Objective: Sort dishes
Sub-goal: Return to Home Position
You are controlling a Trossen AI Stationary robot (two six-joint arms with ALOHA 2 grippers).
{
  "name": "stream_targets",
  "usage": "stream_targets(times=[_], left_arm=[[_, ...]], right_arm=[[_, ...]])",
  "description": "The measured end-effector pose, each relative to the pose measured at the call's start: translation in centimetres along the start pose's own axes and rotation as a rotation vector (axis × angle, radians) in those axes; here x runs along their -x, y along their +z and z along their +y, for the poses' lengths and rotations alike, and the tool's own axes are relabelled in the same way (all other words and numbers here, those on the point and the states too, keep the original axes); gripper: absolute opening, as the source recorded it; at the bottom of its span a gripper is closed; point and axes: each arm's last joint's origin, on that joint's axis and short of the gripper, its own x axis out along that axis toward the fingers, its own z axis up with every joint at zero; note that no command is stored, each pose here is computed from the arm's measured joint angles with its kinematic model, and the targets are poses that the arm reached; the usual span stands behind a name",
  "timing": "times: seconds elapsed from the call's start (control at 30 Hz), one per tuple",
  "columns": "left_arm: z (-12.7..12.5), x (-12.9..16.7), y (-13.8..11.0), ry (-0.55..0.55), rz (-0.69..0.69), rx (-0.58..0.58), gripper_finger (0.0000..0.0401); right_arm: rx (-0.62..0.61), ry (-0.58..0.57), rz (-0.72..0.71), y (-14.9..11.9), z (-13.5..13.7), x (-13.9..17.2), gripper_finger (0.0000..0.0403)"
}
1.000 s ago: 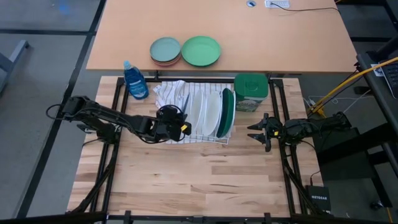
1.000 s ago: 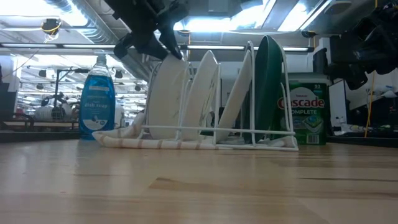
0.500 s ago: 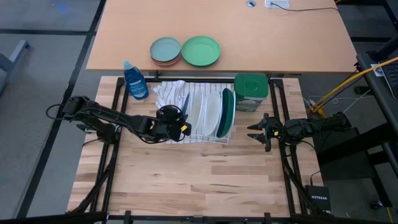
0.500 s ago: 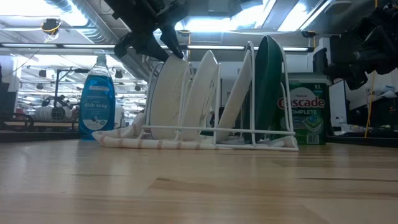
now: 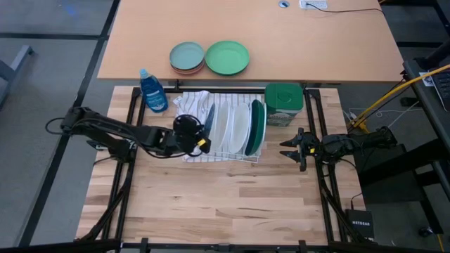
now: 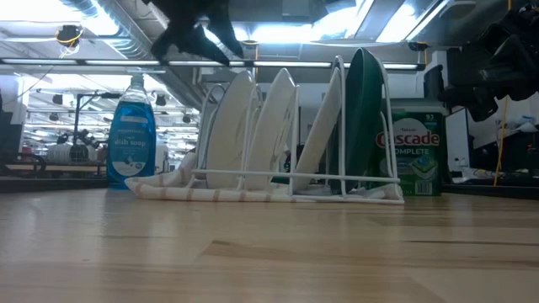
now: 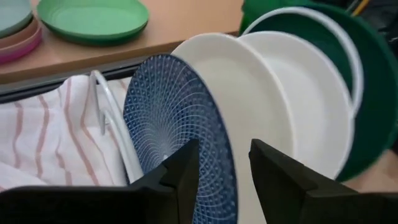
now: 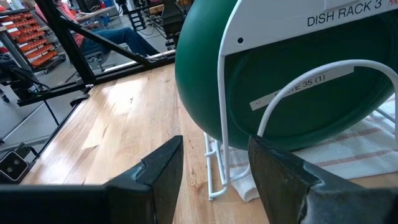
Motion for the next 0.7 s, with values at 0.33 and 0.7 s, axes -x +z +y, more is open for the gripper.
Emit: stream_targets(times=[0.33,0.7], left_arm=[[2.4,4.3,3.6,-0.165,0.027,-0.116,0.0131],[7.0,11.9,5.0,-0.283,-0.131,-0.348,0.0131]], right_arm=[[0.000,0.000,0.000,0.0,0.0,0.0,0.0186],[0.000,0.000,0.000,0.0,0.0,0.0,0.0186]])
